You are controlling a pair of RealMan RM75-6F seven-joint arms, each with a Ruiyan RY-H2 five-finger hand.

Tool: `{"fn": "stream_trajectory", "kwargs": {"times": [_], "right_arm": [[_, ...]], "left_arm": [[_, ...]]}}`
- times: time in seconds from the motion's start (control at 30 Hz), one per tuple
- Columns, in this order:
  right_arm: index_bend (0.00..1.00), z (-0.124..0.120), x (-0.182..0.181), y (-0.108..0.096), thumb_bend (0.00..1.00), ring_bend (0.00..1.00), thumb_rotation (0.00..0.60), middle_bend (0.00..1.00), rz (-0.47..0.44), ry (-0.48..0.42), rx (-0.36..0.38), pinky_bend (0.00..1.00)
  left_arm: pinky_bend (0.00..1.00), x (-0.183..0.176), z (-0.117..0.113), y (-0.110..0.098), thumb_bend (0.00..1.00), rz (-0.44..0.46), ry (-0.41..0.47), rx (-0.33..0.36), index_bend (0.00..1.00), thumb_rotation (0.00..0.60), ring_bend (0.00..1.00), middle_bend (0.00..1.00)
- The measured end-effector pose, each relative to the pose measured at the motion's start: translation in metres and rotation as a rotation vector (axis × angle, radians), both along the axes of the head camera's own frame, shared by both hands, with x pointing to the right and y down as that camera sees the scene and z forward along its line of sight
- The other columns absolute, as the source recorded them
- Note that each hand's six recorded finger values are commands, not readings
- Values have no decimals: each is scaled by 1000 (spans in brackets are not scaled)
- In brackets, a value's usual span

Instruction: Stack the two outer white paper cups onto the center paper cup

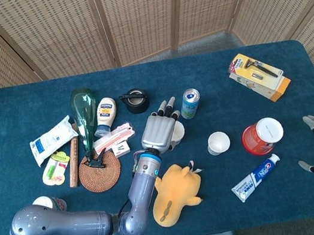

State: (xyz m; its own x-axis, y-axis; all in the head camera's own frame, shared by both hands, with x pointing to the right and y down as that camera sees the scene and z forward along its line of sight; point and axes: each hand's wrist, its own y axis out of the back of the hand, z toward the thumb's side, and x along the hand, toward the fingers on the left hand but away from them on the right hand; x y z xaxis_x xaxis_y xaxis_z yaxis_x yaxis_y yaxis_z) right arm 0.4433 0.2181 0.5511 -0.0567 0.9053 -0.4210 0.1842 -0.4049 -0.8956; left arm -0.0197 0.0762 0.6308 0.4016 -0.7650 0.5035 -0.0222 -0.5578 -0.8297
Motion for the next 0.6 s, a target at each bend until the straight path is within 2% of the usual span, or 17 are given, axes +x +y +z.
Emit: {"fn": "stream_trajectory", "kwargs": {"times": [0.23, 0.33, 0.6], "right_arm": [[0, -1, 1, 0, 0, 0, 600, 0, -1, 4, 2, 0], [0, -1, 0, 0, 0, 0, 600, 0, -4, 8, 4, 0], [0, 3, 2, 1, 0, 0, 600, 0, -4, 29, -9, 0]], "left_arm": [[293, -3, -14, 4, 254, 4, 42, -14, 63, 600, 0, 0], [314, -10, -28, 7, 250, 15, 61, -11, 16, 600, 0, 0], [322, -61, -83, 10, 250, 31, 82, 20, 2, 600, 0, 0]]}}
